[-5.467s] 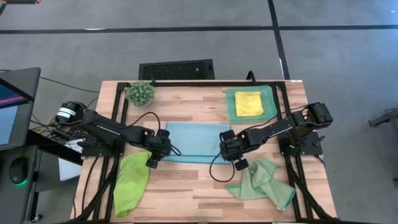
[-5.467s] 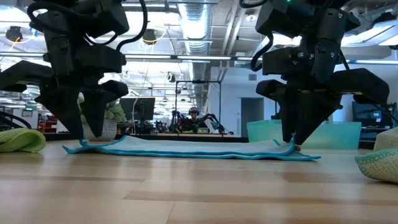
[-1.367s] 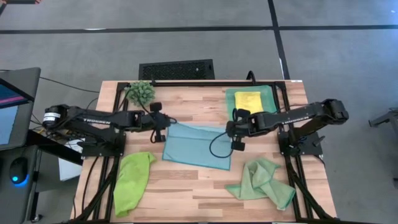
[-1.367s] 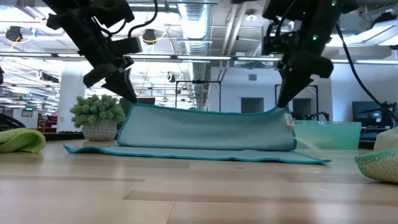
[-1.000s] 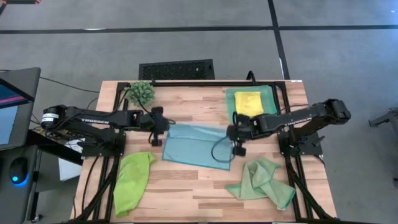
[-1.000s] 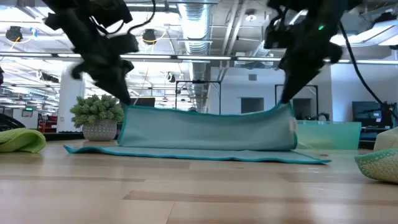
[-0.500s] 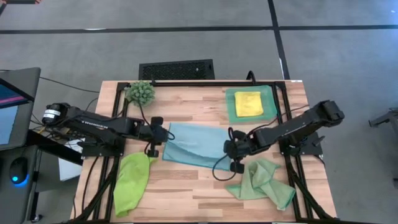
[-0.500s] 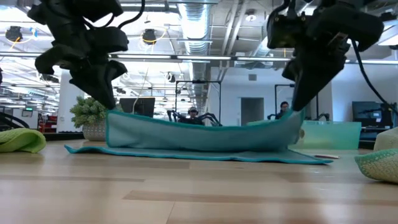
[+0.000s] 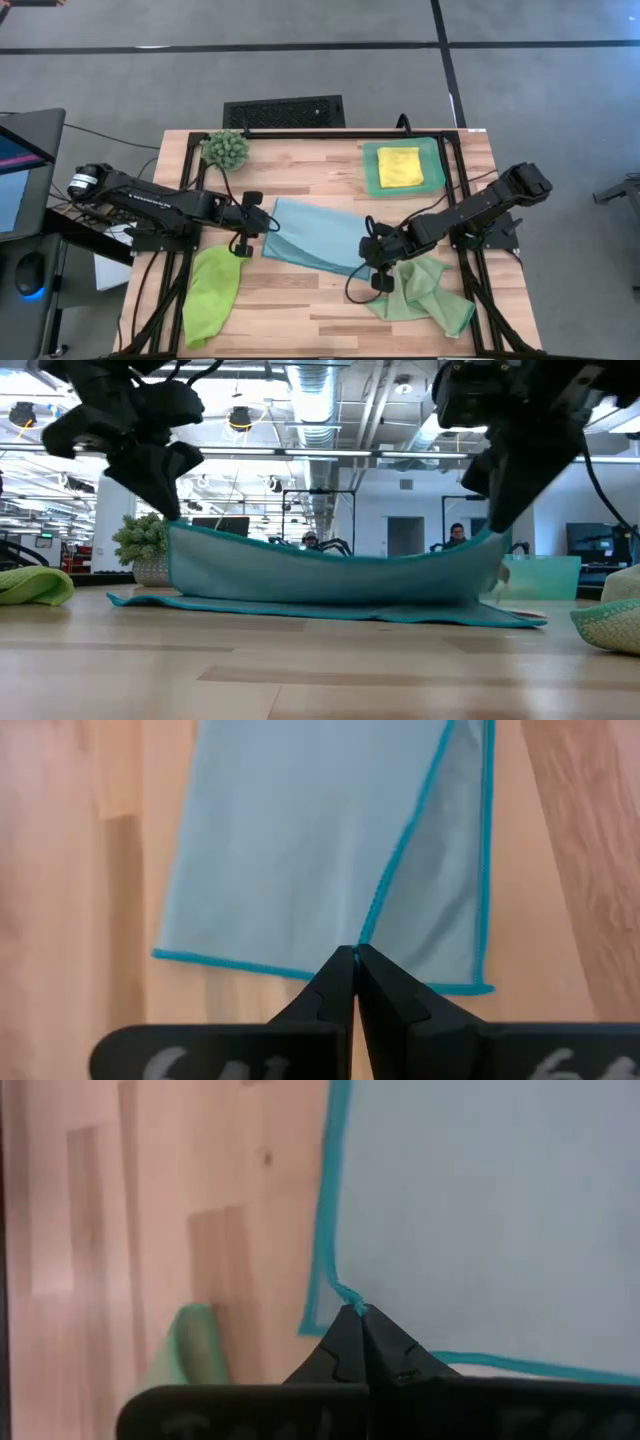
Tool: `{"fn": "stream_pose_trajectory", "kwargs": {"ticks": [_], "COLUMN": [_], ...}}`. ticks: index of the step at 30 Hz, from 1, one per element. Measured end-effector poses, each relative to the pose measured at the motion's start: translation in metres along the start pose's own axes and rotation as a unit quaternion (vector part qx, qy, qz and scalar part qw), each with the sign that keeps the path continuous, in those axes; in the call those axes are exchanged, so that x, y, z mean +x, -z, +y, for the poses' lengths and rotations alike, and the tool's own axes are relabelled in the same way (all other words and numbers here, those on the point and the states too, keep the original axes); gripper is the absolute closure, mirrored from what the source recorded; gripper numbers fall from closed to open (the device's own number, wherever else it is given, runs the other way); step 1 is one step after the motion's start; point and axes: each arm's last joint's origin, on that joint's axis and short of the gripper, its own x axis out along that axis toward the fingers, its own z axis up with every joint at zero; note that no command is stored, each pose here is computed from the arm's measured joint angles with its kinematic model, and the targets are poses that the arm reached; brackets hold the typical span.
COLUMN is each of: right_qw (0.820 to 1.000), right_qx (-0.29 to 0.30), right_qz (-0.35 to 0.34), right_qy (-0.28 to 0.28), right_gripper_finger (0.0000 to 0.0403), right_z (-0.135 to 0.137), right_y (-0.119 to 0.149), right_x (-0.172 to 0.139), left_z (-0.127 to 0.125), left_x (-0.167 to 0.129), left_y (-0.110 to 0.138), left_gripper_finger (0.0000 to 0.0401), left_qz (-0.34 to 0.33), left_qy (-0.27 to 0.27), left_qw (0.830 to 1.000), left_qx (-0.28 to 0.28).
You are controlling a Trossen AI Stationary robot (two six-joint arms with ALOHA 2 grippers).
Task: Fold microfiber towels
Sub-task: Fold the blue microfiber cloth
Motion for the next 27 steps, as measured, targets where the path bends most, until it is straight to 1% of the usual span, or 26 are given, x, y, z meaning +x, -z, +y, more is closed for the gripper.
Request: {"fn": "stream_pose_trajectory", "kwargs": {"ticks": [2, 5, 8, 12, 14, 19, 22, 27], "right_qw": [1.000, 0.999, 0.999, 0.998, 0.997, 0.997, 0.997, 0.997], "right_qx": [0.004, 0.002, 0.010, 0.011, 0.005, 0.006, 0.007, 0.010], "right_qz": [0.003, 0.030, 0.046, 0.050, 0.041, 0.049, 0.045, 0.044], "right_qy": [-0.011, -0.023, -0.023, -0.041, -0.059, -0.064, -0.066, -0.068], "right_gripper_finger": [0.0403, 0.0403, 0.0403, 0.0403, 0.0403, 0.0394, 0.0375, 0.0344], "right_z": [0.004, 0.009, 0.009, 0.013, 0.018, 0.018, 0.018, 0.019], "right_y": [0.000, 0.004, 0.006, 0.006, 0.005, 0.006, 0.006, 0.005], "right_x": [0.008, 0.024, 0.039, 0.050, 0.053, 0.058, 0.058, 0.058], "left_z": [-0.004, -0.009, -0.011, -0.015, -0.016, -0.019, -0.020, -0.022], "left_x": [0.004, 0.015, 0.027, 0.040, 0.041, 0.042, 0.041, 0.037], "left_y": [0.004, 0.007, 0.009, 0.010, 0.011, 0.009, 0.010, 0.010], "left_gripper_finger": [0.0401, 0.0401, 0.0401, 0.0401, 0.0401, 0.0398, 0.0379, 0.0325], "left_qz": [0.006, 0.017, 0.037, 0.055, 0.061, 0.055, 0.061, 0.063], "left_qy": [0.003, 0.006, -0.004, -0.001, 0.010, 0.052, 0.073, 0.127], "left_qw": [1.000, 1.000, 0.999, 0.998, 0.998, 0.997, 0.995, 0.989], "left_qx": [-0.009, -0.020, -0.024, -0.017, -0.016, -0.020, -0.023, -0.033]}}
